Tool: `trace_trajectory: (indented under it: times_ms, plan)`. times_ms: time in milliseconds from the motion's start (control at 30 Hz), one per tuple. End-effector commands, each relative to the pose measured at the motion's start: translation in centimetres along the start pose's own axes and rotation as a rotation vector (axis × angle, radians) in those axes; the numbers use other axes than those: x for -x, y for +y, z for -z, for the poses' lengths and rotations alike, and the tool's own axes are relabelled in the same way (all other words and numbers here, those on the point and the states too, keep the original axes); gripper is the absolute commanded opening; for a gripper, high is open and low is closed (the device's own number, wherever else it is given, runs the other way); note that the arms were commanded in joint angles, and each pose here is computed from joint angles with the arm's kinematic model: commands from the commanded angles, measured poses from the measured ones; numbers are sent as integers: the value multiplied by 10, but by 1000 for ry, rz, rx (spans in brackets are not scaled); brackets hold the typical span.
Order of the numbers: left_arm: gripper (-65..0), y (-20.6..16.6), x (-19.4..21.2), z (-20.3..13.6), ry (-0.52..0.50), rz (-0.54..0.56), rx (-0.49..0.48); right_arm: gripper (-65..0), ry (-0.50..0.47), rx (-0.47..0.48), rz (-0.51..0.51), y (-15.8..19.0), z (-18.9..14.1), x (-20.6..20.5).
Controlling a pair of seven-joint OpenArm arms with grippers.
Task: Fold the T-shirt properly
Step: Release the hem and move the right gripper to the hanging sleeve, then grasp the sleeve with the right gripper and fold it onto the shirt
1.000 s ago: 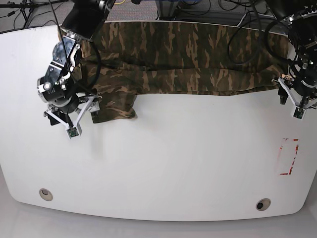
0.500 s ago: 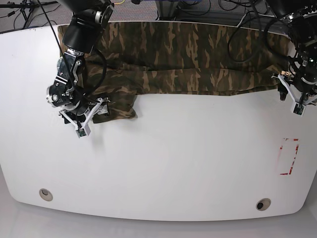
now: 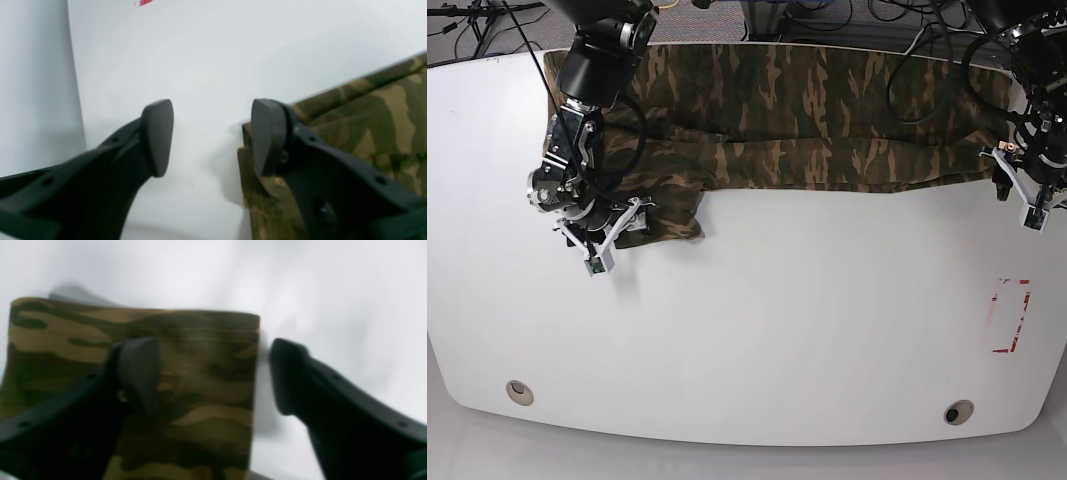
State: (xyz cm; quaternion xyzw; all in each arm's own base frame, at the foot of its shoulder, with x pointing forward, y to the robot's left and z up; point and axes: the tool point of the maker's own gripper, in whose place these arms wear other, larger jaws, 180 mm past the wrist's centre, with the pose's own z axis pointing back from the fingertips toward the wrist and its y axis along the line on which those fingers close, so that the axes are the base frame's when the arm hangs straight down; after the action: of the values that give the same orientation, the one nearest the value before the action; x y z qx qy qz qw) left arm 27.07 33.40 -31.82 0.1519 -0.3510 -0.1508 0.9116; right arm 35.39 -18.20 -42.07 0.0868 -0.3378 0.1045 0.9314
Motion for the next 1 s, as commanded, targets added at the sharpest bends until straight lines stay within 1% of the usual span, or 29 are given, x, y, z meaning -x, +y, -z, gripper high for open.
trace_trajectory:
  times_ms: [0, 33, 100, 167, 267, 367, 500, 667, 800, 867, 967]
  plan:
    - [-311, 9, -12, -4, -41, 11, -22, -415, -37, -7, -3, 2, -1, -14]
    - [-311, 9, -12, -4, -41, 11, -22, -445, -37, -7, -3, 2, -1, -14]
    - [-311, 8, -13, -4, -43, 9, -21, -569, -37, -8, -2, 2, 0, -14]
    - [-311, 4, -13, -3, -44, -1, -14, -650, -38, -14, 0, 5, 1, -15]
    - [-311, 3, -13, -2, -45, -4, -13, -644, -46, -22, 3, 10, 2, -17]
    - [-311, 2, -13, -2, -45, -2, -10, -650, -45, -8, -10, 8, -3, -21]
    - [-311, 2, -12, -2, -43, -3, -9, -650, -30, 36, -42, 3, -20, -28]
    - [-311, -1, -3, 4, -19, -20, 8, -650, -55, 41, -60, 13, -50, -41]
    - [-311, -3, 4, 9, 0, -33, 21, -650, -45, 5, -64, 25, -70, -41]
    - [-311, -4, 7, 11, 9, -38, 25, -650, -33, -32, -62, 34, -77, -37]
    - [-311, -6, 12, 14, 24, -46, 35, -650, -28, -117, -53, 53, -85, -31]
